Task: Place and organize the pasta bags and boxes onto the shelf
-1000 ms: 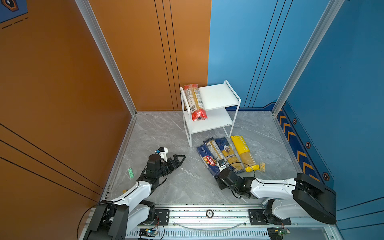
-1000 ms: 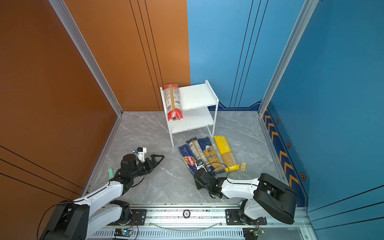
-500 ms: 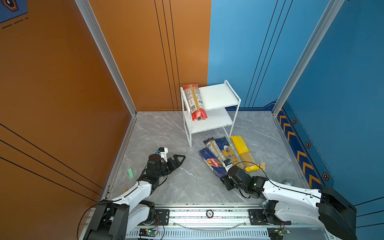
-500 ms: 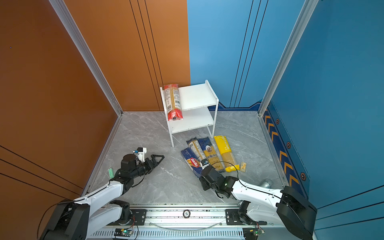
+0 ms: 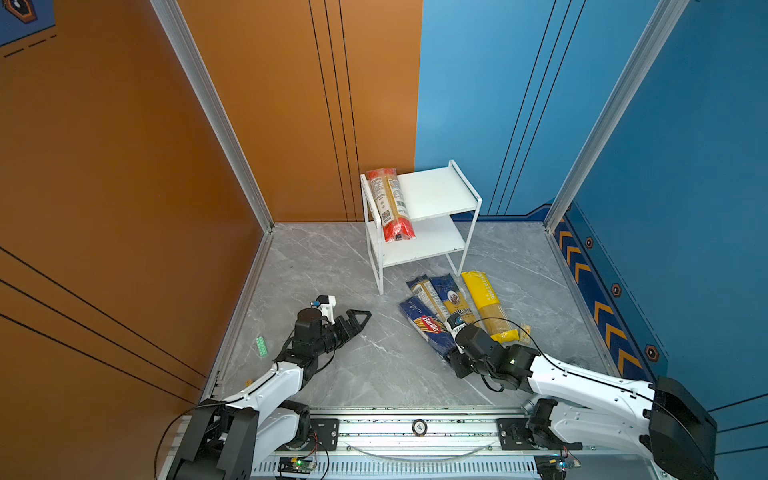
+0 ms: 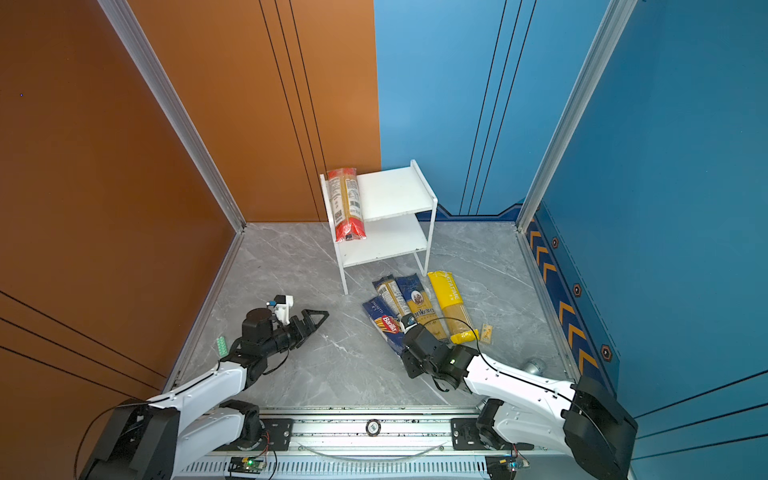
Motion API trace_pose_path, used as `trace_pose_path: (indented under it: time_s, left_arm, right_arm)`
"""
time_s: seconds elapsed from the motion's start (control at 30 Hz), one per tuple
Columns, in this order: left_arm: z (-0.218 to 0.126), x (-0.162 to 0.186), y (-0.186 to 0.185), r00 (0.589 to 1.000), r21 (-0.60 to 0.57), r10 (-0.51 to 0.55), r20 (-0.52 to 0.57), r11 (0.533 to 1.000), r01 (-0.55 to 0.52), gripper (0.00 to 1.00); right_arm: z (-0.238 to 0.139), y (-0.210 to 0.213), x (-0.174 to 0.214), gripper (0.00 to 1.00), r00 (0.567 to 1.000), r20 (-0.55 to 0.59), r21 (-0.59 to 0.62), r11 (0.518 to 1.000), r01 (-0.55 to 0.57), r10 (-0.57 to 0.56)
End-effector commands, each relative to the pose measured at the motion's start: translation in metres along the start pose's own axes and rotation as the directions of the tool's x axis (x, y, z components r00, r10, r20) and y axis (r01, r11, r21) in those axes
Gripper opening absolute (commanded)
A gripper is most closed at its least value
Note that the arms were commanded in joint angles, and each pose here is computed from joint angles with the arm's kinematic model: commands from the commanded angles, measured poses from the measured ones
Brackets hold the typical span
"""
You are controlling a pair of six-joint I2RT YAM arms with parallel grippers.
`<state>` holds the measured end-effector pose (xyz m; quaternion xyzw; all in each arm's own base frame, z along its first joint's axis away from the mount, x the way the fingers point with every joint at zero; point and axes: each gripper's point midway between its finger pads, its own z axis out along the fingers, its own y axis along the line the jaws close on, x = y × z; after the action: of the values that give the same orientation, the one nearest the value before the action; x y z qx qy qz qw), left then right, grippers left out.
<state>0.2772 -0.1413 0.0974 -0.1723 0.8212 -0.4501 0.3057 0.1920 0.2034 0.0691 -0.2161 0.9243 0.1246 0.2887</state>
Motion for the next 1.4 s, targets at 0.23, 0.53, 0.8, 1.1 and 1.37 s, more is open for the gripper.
trace_pose_path:
  time_s: [0.23,0.53,0.8,1.1,1.37]
  left_arm:
    - [-0.001,0.003,0.005,1.0,-0.002,0.01,-0.008,1.0,-0.01,0.98]
    - [-0.002,0.002,0.004,1.0,0.0,0.012,-0.004,1.0,-0.012,0.98]
    - [-0.002,0.003,0.005,1.0,0.0,0.01,-0.007,1.0,-0.01,0.98]
    - [-0.002,0.001,0.003,1.0,0.004,0.009,-0.002,1.0,-0.009,0.98]
    - [-0.003,0.0,-0.001,1.0,0.015,0.008,-0.001,1.0,-0.008,0.98]
  right_arm:
    - [-0.035,-0.006,-0.056,0.0,0.988,0.148,0.023,0.999,-0.034,0.03]
    - [-0.046,-0.004,-0.071,0.0,0.99,0.136,0.039,0.999,-0.035,0.029]
    - [-0.054,-0.003,-0.076,0.0,0.99,0.136,0.038,0.999,-0.033,0.028]
    - [-0.069,-0.005,-0.084,0.0,0.99,0.141,0.059,0.998,-0.03,0.021]
    - [-0.084,-0.006,-0.093,0.0,0.988,0.157,0.076,0.997,-0.026,0.013]
